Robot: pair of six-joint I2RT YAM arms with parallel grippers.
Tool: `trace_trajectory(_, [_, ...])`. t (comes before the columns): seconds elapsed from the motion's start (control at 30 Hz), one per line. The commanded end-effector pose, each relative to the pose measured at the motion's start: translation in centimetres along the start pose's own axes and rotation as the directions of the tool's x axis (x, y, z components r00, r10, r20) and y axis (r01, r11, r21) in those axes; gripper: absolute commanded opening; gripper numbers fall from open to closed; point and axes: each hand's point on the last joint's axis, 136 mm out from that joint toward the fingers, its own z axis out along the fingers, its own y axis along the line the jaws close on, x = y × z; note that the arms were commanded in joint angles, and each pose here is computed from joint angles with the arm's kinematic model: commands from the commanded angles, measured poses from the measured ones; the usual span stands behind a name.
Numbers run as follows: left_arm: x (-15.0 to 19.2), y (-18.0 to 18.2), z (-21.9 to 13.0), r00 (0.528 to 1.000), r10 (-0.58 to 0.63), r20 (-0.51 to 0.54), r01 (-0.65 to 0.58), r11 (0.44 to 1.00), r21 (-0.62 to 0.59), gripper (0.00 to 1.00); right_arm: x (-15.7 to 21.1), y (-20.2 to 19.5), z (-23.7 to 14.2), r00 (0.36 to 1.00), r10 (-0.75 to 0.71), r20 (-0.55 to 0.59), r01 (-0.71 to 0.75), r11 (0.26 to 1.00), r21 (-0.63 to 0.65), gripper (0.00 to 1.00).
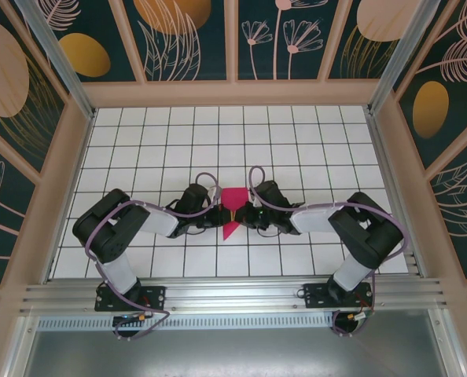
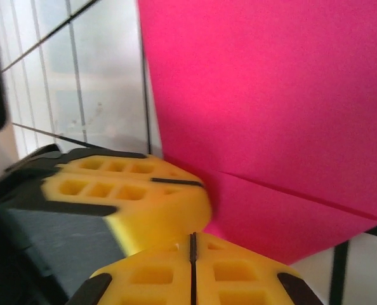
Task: Fold a paper plane with a square sheet of paper (pick it up from the middle)
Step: Third fold the triangle at the center of the table.
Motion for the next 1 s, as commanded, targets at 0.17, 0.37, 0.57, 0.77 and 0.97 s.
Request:
trace_trajectory(0.17, [2.6, 3.3, 0.0, 0.997, -0.008, -0.079, -0.002, 0.993, -0.119, 0.02, 0.4, -3.6, 1.1, 0.999, 0.047, -0.001, -0.046, 0.996, 0.074, 0.09])
trace_trajectory(0.37, [3.3, 4.5, -0.2, 0.996, 0.002, -0.093, -0.016, 0.987, -0.158, 0.01, -1.4, -3.1, 0.1, 0.999, 0.035, 0.038, -0.038, 0.995, 0.087, 0.10])
trace_trajectory(0.57, [3.8, 4.8, -0.3, 0.995, 0.003, -0.101, -0.019, 0.987, -0.159, 0.01, -2.9, -3.7, -0.5, 0.997, 0.052, 0.057, -0.056, 0.996, 0.075, 0.10])
trace_trajectory(0.77, [3.5, 4.7, -0.2, 0.995, 0.007, -0.097, -0.022, 0.987, -0.157, 0.00, -3.9, -3.6, -0.7, 0.996, 0.062, 0.059, -0.063, 0.998, 0.024, 0.10])
trace_trajectory(0.97, [3.6, 4.8, -0.2, 0.995, 0.007, -0.098, -0.022, 0.987, -0.162, 0.00, -5.1, -6.1, -1.2, 0.991, 0.093, 0.101, -0.103, 0.991, 0.091, 0.10])
